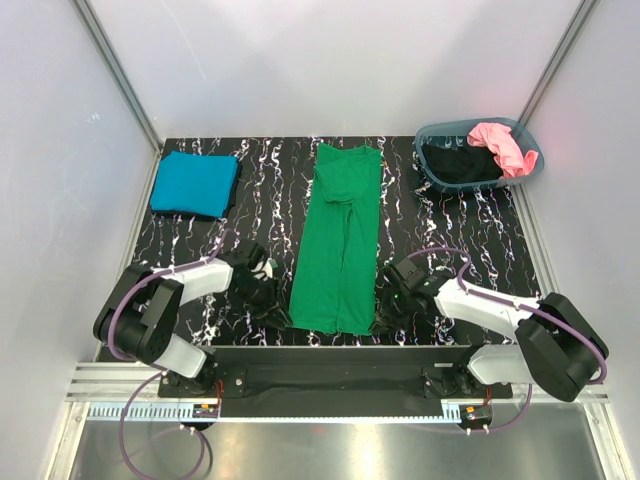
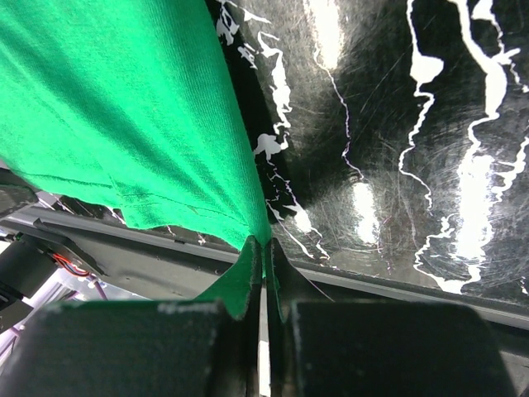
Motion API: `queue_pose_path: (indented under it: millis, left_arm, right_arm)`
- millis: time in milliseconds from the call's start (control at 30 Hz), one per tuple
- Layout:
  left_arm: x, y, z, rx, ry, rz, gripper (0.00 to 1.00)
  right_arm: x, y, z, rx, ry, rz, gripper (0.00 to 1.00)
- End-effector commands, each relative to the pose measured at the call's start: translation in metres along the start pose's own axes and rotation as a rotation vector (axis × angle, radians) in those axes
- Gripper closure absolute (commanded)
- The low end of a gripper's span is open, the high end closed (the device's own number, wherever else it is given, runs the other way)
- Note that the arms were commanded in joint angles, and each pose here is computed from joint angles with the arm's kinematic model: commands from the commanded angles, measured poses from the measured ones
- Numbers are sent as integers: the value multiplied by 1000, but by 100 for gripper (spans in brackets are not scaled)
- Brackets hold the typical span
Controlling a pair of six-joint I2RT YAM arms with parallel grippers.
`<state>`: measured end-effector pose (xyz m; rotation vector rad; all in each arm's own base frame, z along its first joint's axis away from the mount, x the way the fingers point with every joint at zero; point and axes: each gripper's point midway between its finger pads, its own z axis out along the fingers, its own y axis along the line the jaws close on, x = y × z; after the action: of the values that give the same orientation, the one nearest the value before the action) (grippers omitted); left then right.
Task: Fold and stack the t-shirts
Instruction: Fold the tshirt
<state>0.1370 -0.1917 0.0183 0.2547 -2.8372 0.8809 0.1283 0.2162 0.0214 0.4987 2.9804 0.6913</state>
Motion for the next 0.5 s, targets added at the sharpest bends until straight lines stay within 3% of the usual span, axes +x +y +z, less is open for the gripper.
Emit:
queue_pose_path:
  millis: [0, 167, 333, 467]
  left_arm:
    - [-8, 12, 9, -59, -39, 15, 64]
    - [-8, 13, 9, -68, -49, 9, 76]
    - [-5, 10, 6, -59, -47, 8, 99]
    - [-5, 1, 1, -27, -57, 13, 100]
  right_arm:
    - [3, 3, -5, -18, -1, -23, 100]
    - [4, 1, -5, -19, 2, -24, 100]
    - [4, 2, -6, -22, 2, -25, 100]
    - [5, -2, -9, -9, -4, -21, 100]
